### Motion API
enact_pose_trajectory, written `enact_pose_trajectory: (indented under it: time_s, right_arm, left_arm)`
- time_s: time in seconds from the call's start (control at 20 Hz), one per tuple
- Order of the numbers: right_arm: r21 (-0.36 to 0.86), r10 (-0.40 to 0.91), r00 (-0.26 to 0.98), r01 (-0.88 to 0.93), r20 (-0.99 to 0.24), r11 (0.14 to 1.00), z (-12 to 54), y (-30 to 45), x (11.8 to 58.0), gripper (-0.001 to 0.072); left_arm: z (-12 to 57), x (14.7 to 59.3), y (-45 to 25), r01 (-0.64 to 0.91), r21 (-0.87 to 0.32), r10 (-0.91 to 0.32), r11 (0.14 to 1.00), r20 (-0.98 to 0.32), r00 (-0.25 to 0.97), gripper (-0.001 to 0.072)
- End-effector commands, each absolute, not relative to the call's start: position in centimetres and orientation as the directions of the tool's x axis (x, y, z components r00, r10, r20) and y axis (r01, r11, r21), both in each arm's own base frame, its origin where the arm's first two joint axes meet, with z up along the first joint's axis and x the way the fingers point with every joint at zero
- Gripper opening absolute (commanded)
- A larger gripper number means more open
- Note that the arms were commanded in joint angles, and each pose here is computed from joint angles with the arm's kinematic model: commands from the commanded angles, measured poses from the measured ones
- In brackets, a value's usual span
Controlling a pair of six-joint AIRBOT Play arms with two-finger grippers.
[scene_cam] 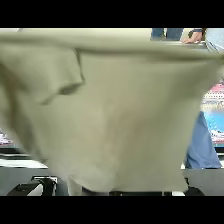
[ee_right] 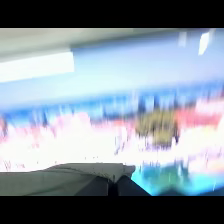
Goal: Fold the shirts.
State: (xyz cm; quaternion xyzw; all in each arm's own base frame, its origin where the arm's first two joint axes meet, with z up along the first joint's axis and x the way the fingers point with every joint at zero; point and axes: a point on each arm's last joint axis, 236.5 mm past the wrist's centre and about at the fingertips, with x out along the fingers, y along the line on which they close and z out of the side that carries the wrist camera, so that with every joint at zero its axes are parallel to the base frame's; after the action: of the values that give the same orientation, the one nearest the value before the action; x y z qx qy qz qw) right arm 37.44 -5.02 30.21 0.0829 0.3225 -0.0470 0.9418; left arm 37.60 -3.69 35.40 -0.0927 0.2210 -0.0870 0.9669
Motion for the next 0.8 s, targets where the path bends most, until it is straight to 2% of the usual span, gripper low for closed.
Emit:
enact_pose_trajectory:
  time_s: [0.0,0.1,0.15,0.3,0.45,0.6,0.75]
  right_arm:
    - [0.162,0.062,0.406,0.217,-0.912,0.963,12.8,-5.6,41.4,0.0039]
    - [0.232,0.153,0.307,0.240,-0.939,0.943,5.7,-4.6,44.3,0.0039]
    - [0.280,0.196,0.315,0.251,-0.929,0.927,3.3,-4.0,46.2,0.0039]
    - [0.406,0.271,0.411,0.287,-0.871,0.868,-0.8,-2.9,51.4,0.0041]
    - [0.471,0.247,0.550,0.314,-0.798,0.824,-0.3,-3.5,55.2,0.0041]
    - [0.440,0.241,0.540,0.275,-0.806,0.855,0.2,-3.7,54.7,0.0041]
    - [0.297,0.201,0.387,0.207,-0.900,0.932,0.6,-4.3,49.8,0.0042]
  left_arm:
    - [16.3,42.4,-3.9,0.039,-0.257,-0.222,0.966,-0.740,0.635,0.0039]
    - [7.8,44.5,-4.8,-0.014,-0.303,-0.243,0.953,-0.790,0.563,0.0038]
    - [4.6,45.5,-5.0,-0.042,-0.324,-0.251,0.945,-0.802,0.542,0.0039]
    - [-0.5,48.9,-6.0,-0.111,-0.405,-0.289,0.908,-0.795,0.534,0.0039]
    - [-1.0,52.3,-6.2,-0.140,-0.462,-0.300,0.876,-0.748,0.592,0.0039]
    - [0.7,52.9,-5.7,-0.083,-0.434,-0.293,0.897,-0.725,0.623,0.0039]
    - [2.8,50.3,-5.5,-0.028,-0.417,-0.333,0.908,-0.763,0.554,0.0039]
